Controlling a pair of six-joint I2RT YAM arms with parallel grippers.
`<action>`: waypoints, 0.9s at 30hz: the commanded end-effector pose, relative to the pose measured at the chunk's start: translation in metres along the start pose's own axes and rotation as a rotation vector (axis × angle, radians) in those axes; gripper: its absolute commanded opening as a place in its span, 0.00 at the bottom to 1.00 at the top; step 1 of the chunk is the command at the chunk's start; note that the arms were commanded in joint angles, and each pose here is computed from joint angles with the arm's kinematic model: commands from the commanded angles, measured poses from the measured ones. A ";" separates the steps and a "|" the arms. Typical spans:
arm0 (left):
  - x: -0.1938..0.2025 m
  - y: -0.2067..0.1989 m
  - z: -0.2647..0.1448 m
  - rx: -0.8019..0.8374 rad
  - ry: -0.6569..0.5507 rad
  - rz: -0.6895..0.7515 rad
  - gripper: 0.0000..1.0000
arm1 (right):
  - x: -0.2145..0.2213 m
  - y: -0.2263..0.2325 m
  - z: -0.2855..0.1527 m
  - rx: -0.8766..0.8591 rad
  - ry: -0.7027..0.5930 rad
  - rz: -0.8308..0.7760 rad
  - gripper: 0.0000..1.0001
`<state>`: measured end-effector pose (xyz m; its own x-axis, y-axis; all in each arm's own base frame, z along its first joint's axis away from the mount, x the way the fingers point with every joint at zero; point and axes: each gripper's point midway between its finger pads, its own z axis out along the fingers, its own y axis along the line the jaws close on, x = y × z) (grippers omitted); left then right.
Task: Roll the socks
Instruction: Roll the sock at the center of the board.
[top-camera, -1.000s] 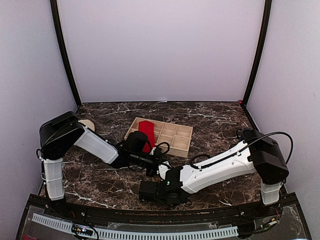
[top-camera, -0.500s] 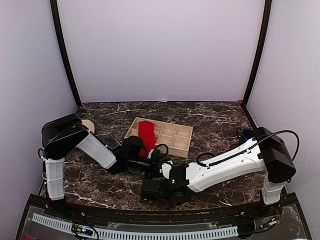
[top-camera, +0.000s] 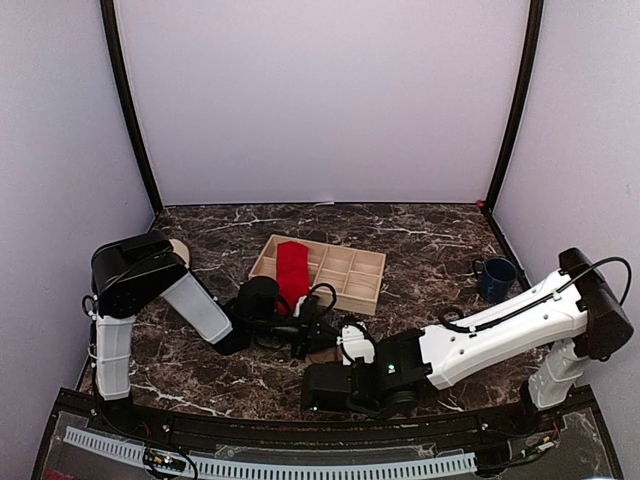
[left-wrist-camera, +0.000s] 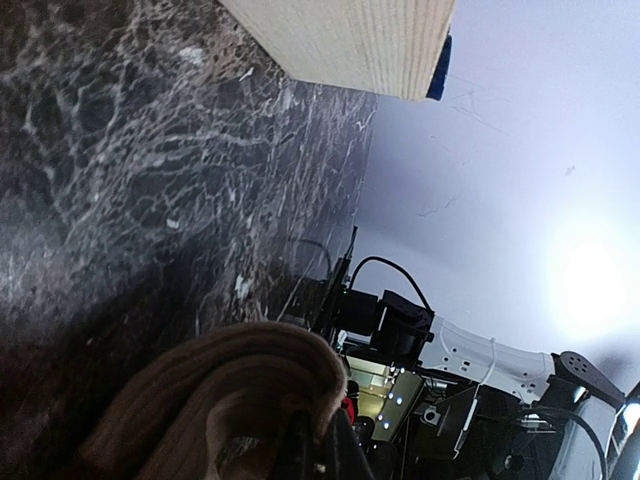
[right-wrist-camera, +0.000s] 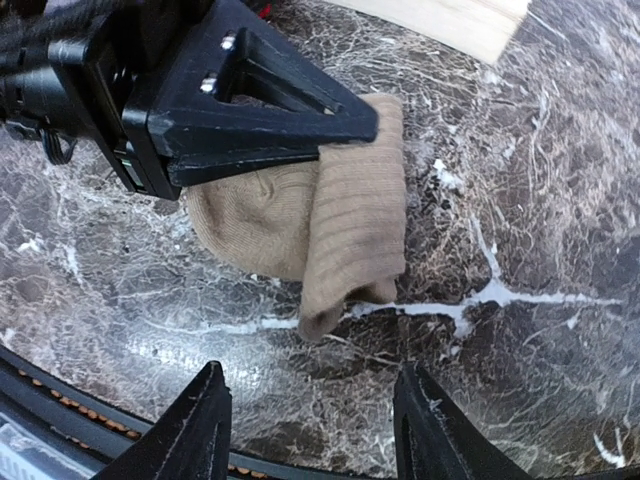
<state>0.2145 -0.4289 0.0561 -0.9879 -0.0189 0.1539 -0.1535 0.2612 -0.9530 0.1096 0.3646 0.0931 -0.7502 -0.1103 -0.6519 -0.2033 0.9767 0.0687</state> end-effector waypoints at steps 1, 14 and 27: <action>-0.006 -0.007 -0.004 0.061 -0.023 0.028 0.00 | -0.005 -0.004 -0.013 -0.067 -0.034 0.178 0.53; -0.007 0.002 -0.008 0.097 -0.008 0.089 0.00 | -0.001 -0.026 0.002 -0.246 -0.128 0.524 0.52; -0.007 0.008 -0.003 0.112 0.035 0.116 0.00 | -0.018 -0.028 0.042 -0.379 -0.189 0.692 0.53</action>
<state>0.2209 -0.4221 0.0457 -0.9970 0.0007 0.0777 -0.0764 0.1723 -0.9821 0.1437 0.3336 0.0674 -0.6886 0.4936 -0.5312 0.0535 0.7651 0.6416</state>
